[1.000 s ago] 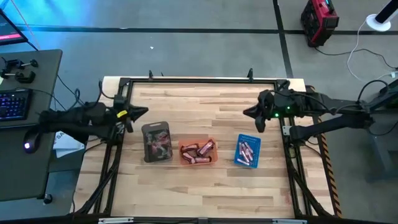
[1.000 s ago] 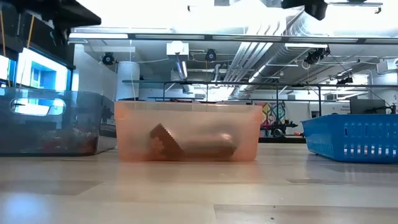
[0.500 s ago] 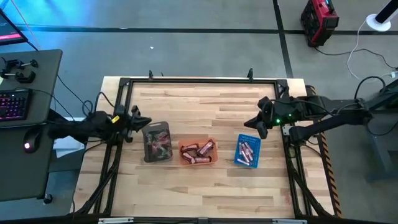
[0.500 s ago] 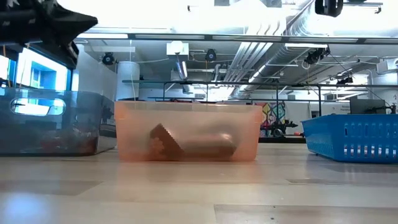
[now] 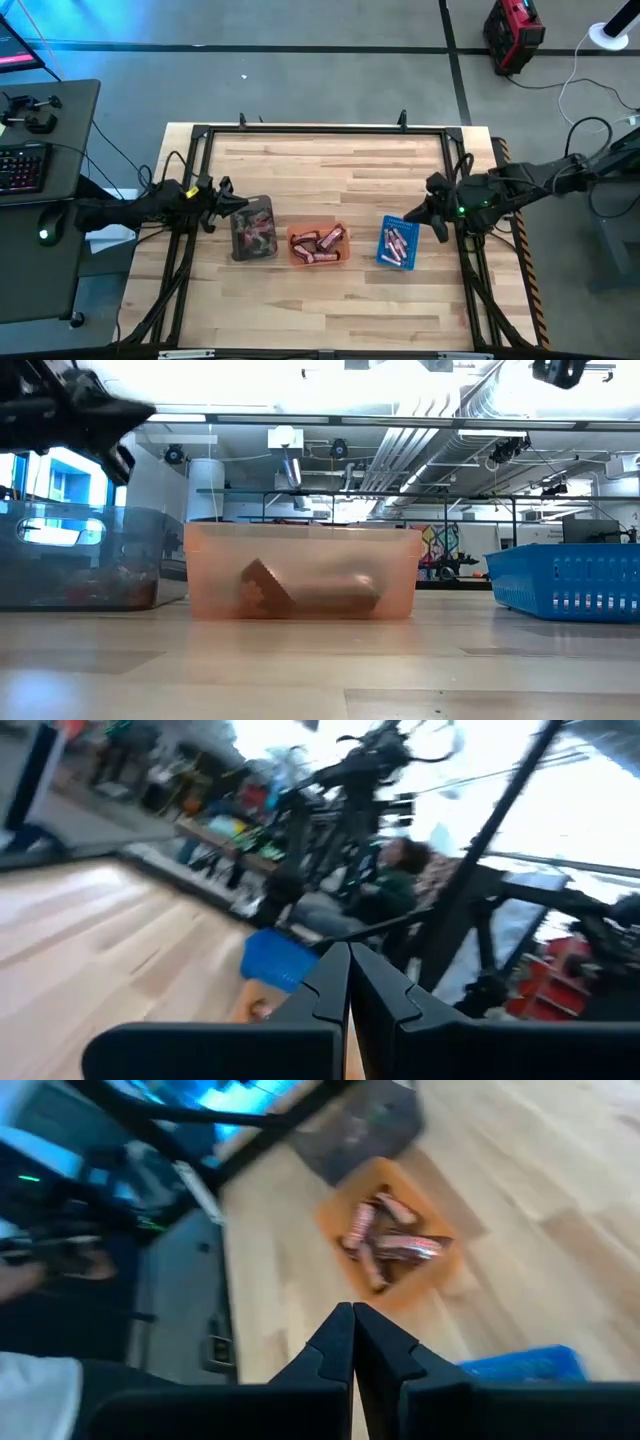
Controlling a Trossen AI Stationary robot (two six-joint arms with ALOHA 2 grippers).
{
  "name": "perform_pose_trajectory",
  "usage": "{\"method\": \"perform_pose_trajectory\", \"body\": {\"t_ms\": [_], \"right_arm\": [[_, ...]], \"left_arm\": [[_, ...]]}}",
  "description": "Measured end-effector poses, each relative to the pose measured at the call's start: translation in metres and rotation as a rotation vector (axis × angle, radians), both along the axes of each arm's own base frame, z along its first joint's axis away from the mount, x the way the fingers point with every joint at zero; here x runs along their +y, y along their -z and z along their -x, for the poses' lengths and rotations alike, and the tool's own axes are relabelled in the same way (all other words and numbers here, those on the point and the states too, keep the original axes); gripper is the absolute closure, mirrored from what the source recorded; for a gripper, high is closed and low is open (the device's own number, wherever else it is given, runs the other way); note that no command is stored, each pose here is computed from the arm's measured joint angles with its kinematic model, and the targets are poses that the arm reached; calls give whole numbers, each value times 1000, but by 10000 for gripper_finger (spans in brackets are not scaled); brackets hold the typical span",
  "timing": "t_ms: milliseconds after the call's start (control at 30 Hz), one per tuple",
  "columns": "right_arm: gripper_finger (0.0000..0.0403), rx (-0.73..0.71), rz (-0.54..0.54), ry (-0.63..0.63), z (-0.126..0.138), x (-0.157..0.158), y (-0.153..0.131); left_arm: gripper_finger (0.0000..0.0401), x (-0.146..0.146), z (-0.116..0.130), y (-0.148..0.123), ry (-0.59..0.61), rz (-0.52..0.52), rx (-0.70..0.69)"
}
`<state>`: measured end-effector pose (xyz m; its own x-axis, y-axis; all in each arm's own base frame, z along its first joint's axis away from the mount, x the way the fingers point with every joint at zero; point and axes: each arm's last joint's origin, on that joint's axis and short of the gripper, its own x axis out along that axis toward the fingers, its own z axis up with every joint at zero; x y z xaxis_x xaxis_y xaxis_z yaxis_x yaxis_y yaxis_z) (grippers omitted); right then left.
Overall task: Sort candy by brand, put in halloween buckets
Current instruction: Return to Home Position
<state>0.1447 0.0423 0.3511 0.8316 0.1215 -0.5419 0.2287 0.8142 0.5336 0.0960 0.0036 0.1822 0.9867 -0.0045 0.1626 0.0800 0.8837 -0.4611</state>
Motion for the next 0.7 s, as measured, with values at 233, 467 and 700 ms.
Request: {"method": "perform_pose_trajectory", "body": {"t_ms": [233,467,700], "right_arm": [[403,-306,-44,-125,6,12,57],[403,-505,77,-115,22,-3,114],[403,-679,147,-66,39,-23,134]], "left_arm": [[401,2,-1,12,-50,43,129],[400,2,-1,14,-58,-23,145],[400,2,-1,14,-59,-41,145]]}}
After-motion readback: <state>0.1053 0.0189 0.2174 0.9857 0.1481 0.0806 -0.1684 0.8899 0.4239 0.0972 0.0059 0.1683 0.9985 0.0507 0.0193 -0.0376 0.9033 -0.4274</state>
